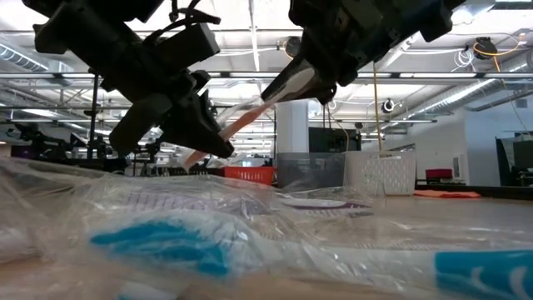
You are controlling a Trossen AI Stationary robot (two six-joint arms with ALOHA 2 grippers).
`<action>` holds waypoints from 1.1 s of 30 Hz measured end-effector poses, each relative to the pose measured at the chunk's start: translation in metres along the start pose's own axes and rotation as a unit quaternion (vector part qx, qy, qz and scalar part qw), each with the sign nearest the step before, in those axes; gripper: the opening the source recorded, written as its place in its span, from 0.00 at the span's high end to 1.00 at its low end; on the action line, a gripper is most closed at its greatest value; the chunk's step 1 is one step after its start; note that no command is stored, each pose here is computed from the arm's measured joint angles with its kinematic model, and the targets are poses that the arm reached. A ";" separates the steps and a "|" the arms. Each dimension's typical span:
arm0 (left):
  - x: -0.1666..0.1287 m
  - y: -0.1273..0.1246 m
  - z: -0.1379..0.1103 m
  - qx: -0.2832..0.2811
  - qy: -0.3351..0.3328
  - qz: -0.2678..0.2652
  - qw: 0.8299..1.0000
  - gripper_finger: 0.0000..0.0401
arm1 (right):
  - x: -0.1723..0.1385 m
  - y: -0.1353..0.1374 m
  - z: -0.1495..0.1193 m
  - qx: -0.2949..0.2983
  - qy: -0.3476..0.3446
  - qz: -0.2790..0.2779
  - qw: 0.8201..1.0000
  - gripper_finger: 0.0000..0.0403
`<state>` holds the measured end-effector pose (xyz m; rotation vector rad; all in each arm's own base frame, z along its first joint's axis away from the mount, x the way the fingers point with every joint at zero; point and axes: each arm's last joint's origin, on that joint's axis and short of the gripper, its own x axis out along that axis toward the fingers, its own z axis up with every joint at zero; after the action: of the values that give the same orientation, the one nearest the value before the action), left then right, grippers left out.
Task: Pick & Place Toothbrushes
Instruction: Put the orange toothbrush into the orange basket
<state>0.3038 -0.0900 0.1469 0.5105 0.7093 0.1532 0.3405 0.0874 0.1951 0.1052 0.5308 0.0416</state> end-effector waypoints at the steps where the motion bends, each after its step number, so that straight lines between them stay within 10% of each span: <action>1: 0.000 0.000 -0.001 -0.006 0.003 0.000 1.000 0.98 | 0.000 0.000 0.001 -0.009 -0.004 -0.002 1.000 1.00; 33: 0.005 0.009 -0.007 -0.096 0.030 0.002 0.995 0.98 | -0.031 -0.007 0.035 -0.101 -0.091 0.001 0.991 0.64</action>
<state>0.3037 -0.0780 0.1440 0.3240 0.7443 0.2384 0.3315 0.0756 0.2404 -0.0879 0.3419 0.0868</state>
